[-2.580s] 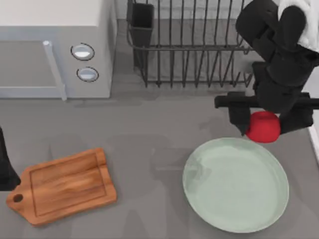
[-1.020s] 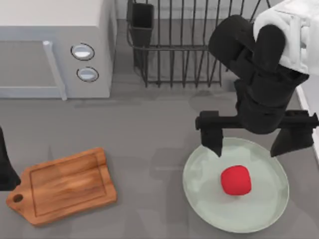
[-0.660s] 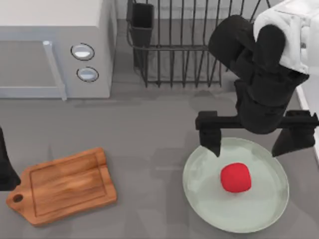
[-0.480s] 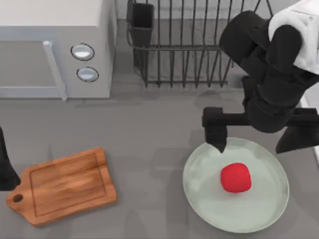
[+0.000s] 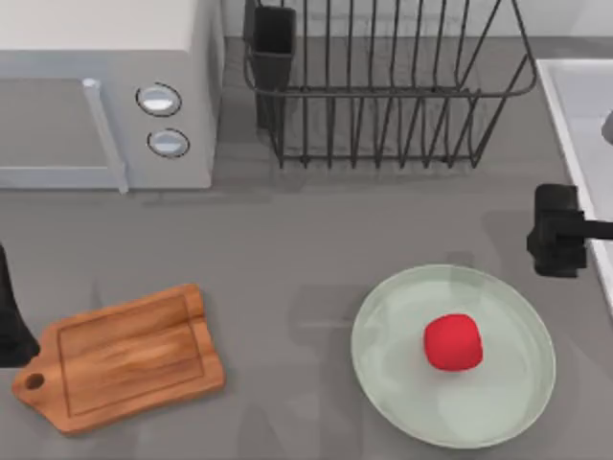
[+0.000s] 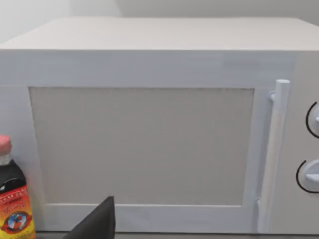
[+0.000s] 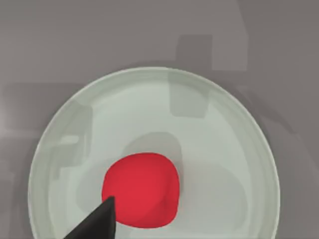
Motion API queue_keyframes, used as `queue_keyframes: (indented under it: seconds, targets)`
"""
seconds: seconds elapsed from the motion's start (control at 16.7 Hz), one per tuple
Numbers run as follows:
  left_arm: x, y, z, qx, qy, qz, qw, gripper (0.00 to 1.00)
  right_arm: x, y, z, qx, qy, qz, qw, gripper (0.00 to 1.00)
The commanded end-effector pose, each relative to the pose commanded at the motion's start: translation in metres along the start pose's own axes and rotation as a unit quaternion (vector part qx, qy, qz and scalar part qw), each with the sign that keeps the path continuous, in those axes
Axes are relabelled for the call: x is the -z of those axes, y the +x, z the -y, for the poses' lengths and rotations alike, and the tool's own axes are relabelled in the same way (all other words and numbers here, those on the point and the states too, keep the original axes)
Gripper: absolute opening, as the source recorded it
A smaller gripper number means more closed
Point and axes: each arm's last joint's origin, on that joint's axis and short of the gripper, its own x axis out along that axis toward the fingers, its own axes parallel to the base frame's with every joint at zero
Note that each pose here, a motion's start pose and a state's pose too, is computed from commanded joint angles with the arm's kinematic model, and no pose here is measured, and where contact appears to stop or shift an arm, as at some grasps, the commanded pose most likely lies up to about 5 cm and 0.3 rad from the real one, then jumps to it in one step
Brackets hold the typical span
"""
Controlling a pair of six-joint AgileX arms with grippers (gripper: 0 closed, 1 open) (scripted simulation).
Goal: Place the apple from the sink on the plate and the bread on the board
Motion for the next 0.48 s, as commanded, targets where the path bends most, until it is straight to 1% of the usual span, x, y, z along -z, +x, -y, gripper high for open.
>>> queue_keyframes:
  seconds: [0.12,0.24,0.36,0.48]
  targets:
    - [0.0,0.0,0.0,0.0,0.0,0.0,1.0,1.0,0.024,-0.019,0.025,-0.017,-0.008,0.1,0.995,1.0]
    - [0.0,0.0,0.0,0.0,0.0,0.0,1.0,1.0,0.053,-0.027,0.047,-0.02,-0.019,0.201,0.979,1.0]
    - [0.0,0.0,0.0,0.0,0.0,0.0,1.0,1.0,0.08,-0.024,0.065,-0.011,-0.033,0.294,0.955,1.0]
    - [0.0,0.0,0.0,0.0,0.0,0.0,1.0,1.0,0.101,-0.013,0.079,0.009,-0.048,0.371,0.928,1.0]
